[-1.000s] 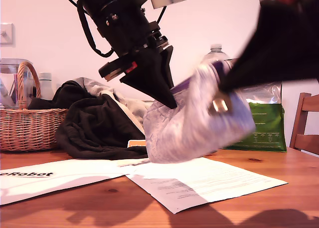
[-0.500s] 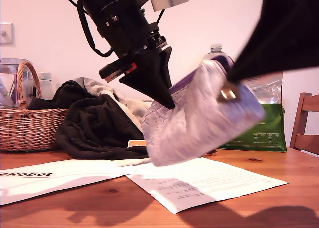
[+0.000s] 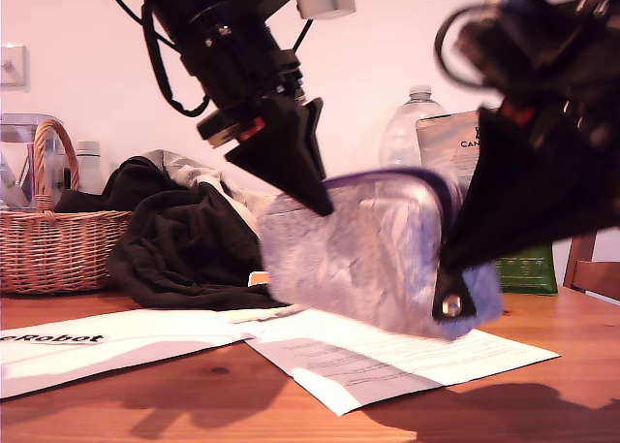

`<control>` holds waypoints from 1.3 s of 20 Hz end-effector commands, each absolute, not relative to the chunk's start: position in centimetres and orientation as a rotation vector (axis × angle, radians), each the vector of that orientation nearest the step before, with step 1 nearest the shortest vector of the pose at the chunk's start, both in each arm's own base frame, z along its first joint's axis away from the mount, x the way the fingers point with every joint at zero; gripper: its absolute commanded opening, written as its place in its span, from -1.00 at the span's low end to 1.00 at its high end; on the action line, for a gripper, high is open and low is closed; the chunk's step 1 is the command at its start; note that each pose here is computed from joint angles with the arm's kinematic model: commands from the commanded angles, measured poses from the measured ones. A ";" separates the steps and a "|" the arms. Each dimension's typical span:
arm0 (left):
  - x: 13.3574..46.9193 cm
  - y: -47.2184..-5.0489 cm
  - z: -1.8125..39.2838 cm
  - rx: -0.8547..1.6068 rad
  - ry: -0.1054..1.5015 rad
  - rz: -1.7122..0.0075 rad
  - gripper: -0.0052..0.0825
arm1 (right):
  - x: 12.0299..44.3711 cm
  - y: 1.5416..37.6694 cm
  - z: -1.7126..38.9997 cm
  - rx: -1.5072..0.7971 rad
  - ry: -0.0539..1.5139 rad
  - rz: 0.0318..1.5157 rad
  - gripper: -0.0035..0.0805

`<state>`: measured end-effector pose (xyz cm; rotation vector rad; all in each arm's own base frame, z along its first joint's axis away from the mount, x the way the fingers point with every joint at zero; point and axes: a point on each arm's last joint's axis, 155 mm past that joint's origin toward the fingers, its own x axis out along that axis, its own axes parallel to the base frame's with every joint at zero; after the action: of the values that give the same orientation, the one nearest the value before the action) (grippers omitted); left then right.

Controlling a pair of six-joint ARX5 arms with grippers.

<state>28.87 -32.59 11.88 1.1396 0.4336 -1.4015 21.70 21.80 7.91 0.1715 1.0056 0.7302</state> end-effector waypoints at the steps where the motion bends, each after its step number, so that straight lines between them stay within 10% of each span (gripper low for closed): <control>1: 28.6 -32.2 10.9 1.122 0.475 -1.419 -0.93 | 22.2 22.1 8.3 0.153 0.981 0.747 -0.95; 14: 27.8 -28.9 9.3 1.026 0.669 -1.439 -0.33 | 22.5 22.9 8.1 0.150 0.972 0.787 -0.95; 26: 25.1 -34.7 10.8 0.984 0.458 -1.593 0.07 | 21.9 22.5 6.7 0.088 1.012 0.800 -0.95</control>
<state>24.73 -34.96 12.55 0.9814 0.4132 -1.5886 21.56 22.28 6.33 0.0899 1.0224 0.7915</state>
